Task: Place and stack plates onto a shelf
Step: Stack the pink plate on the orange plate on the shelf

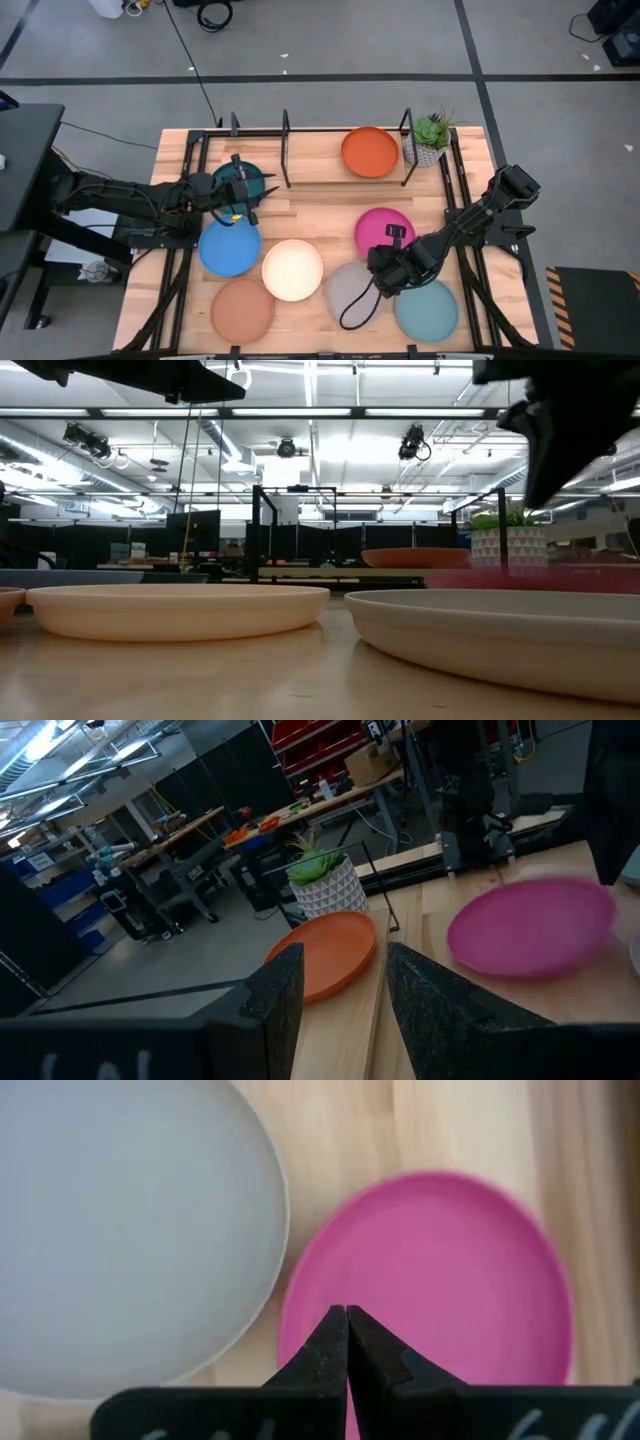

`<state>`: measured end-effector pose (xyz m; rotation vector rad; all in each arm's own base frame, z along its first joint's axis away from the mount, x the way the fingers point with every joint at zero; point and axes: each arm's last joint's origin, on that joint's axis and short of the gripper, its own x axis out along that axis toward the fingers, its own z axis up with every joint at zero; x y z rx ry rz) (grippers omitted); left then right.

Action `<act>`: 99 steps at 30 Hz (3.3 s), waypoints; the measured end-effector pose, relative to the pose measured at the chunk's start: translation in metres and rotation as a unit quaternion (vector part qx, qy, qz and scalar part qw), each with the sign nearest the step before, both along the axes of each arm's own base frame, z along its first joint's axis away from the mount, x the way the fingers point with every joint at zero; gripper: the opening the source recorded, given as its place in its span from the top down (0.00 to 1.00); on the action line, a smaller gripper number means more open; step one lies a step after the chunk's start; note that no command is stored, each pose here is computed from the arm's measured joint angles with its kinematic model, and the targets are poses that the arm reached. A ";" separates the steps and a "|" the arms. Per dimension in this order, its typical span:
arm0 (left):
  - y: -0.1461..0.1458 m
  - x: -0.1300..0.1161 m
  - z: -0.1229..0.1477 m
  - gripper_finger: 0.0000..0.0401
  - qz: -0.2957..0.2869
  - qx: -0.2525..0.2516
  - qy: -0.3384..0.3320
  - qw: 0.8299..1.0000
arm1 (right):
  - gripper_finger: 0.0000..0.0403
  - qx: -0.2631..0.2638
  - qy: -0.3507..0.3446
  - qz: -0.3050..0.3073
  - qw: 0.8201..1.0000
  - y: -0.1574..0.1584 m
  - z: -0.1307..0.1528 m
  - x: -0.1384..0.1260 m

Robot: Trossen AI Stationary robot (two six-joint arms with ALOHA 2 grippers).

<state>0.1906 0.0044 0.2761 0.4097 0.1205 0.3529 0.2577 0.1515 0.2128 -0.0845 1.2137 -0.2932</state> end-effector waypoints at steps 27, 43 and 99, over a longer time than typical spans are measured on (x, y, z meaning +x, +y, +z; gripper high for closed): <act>0.000 0.000 -0.002 0.62 0.002 -0.024 0.001 1.000 | 0.73 0.119 0.069 -0.040 0.990 -0.012 -0.066 -0.024; 0.000 0.000 -0.002 0.62 0.001 -0.019 0.003 1.000 | 0.95 0.114 0.044 0.020 0.992 -0.002 -0.040 -0.009; -0.027 -0.003 -0.013 0.62 -0.056 -0.131 0.027 0.989 | 0.96 -0.042 0.123 0.030 0.991 -0.249 0.020 0.036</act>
